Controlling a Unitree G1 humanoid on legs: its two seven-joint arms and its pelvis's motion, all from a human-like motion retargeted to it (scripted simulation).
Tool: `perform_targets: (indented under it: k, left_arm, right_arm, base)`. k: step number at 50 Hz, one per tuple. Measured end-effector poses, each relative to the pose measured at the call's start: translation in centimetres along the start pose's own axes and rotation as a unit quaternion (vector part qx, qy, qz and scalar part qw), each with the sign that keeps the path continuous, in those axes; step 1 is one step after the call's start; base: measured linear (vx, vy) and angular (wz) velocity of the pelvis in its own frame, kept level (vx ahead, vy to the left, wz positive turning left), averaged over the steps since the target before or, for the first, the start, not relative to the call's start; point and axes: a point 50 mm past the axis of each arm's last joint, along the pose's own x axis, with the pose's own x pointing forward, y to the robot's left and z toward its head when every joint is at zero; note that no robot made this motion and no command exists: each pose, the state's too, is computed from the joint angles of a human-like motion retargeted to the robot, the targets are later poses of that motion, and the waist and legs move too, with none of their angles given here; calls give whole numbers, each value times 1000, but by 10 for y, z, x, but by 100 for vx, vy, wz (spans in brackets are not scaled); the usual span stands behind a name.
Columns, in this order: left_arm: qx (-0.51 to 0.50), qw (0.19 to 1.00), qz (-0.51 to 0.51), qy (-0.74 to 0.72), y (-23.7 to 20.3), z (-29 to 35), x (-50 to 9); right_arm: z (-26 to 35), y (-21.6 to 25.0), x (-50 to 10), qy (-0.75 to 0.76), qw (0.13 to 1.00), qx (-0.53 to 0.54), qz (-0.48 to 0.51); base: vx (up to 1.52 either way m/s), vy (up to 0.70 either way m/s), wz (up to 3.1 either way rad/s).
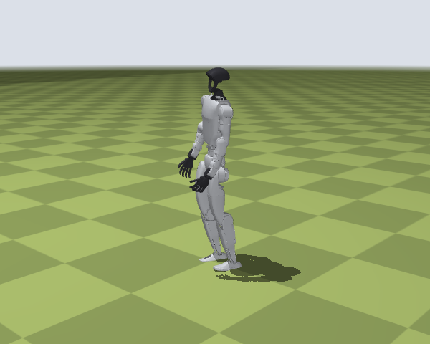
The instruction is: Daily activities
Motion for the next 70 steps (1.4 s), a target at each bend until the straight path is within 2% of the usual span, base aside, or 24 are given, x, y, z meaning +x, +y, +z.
perform_targets:
  k: [17, 33, 53, 70]
  left_arm:
    - [4, 1000, -22, -4, -16, -9, -1]
    - [-53, 998, -36, 15, -35, -26, -1]
    - [-118, 991, 57, -23, -9, -17, -4]
    - [-96, 984, 140, -52, 21, 2, -9]
  right_arm:
    - [14, -31, -1, 4, 997, -32, -72]
    - [24, -56, -6, -1, 992, -25, -124]
    - [17, -26, 1, -2, 996, 12, -90]
    - [24, -1, 8, -9, 997, -39, -71]
  base:
    - [0, 0, 0]
    - [0, 0, 0]
    - [0, -1, -2]
    - [1, -3, -4]
